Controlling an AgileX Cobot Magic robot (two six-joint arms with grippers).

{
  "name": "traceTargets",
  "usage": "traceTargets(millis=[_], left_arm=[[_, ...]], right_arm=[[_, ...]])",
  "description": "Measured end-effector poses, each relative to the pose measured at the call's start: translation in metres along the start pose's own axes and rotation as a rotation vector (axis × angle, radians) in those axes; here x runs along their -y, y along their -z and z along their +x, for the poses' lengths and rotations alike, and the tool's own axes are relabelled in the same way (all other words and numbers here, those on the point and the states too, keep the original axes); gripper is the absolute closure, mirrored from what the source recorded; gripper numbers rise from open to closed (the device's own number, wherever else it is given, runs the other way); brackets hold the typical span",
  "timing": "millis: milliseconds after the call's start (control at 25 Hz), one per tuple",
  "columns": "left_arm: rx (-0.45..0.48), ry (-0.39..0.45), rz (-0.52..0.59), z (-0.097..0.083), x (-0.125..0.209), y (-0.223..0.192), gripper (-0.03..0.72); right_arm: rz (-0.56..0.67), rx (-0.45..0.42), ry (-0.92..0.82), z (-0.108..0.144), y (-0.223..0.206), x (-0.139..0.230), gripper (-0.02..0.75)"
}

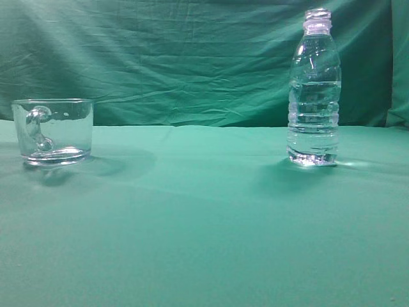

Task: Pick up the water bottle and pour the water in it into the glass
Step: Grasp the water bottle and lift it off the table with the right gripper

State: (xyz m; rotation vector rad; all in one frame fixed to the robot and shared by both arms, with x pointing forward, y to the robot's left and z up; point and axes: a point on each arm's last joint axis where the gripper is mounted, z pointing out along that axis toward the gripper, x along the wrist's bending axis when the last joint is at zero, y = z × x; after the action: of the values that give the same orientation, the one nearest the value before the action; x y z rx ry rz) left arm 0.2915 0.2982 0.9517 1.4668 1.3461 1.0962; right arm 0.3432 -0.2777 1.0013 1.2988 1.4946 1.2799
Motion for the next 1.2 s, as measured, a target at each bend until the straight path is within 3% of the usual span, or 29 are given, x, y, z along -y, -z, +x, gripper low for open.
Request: traceTargets(millis=[160, 200, 280, 640, 760, 880, 1040, 1200], left_arm=[[0.0, 0.0, 0.0, 0.0, 0.0, 0.0, 0.688], [0.0, 0.0, 0.0, 0.0, 0.0, 0.0, 0.688], [0.0, 0.0, 0.0, 0.0, 0.0, 0.0, 0.688], [0.0, 0.0, 0.0, 0.0, 0.0, 0.0, 0.688], [0.0, 0.0, 0.0, 0.0, 0.0, 0.0, 0.688], [0.0, 0.0, 0.0, 0.0, 0.0, 0.0, 0.688], [0.0, 0.0, 0.0, 0.0, 0.0, 0.0, 0.688], [0.0, 0.0, 0.0, 0.0, 0.0, 0.0, 0.688]], right_arm=[[0.097, -0.078, 0.031, 0.01, -0.016, 0.0, 0.738], [0.124, -0.09, 0.028, 0.012, -0.02, 0.001, 0.688], [0.165, -0.11, 0.023, 0.015, -0.028, 0.003, 0.688], [0.152, -0.266, -0.044, 0.032, -0.057, 0.009, 0.688], [0.161, -0.314, -0.061, 0.037, -0.068, 0.014, 0.551], [0.157, -0.355, -0.116, 0.041, -0.079, 0.02, 0.362], [0.142, -0.285, -0.267, 0.037, -0.098, 0.029, 0.115], [0.116, -0.252, -0.217, 0.034, -0.114, 0.039, 0.094]])
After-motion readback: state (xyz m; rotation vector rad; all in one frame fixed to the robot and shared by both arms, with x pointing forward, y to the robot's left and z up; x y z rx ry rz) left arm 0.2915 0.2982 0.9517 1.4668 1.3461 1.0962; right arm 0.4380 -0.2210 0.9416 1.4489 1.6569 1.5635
